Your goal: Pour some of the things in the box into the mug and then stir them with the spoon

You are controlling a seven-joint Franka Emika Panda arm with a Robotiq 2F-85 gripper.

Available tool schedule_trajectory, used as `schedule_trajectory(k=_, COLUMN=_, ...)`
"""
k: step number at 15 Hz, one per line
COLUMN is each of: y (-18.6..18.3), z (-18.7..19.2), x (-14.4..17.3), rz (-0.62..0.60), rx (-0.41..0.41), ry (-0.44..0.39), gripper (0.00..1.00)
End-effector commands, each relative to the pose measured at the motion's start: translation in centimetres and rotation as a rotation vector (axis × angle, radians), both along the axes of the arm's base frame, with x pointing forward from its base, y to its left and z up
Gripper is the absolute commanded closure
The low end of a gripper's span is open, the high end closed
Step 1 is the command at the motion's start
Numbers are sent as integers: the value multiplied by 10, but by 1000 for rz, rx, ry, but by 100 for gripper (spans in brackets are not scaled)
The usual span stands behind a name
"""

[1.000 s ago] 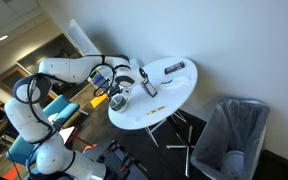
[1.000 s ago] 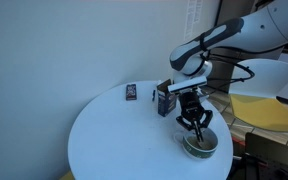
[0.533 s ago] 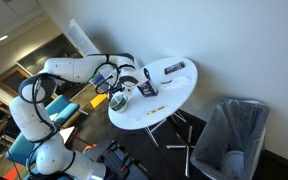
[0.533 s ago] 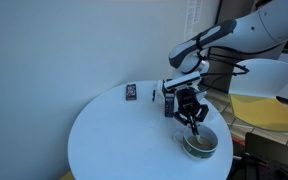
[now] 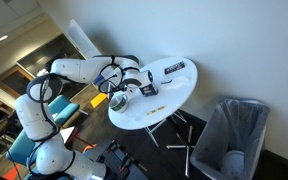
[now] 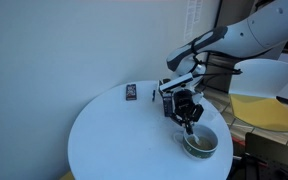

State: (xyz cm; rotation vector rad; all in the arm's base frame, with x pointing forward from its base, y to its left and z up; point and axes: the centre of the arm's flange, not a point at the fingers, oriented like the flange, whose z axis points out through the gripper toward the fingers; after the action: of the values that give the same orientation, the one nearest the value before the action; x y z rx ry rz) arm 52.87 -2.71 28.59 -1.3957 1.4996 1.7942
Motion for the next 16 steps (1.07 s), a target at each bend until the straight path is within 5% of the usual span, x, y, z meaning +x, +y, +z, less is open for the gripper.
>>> schedule_trajectory(k=1, y=1, z=10, x=14, rz=-4, rx=14, ry=76, gripper=99)
schedule_trajectory(k=16, y=-1, z=6, x=40, rz=12, rx=-67, ry=385, gripper=99)
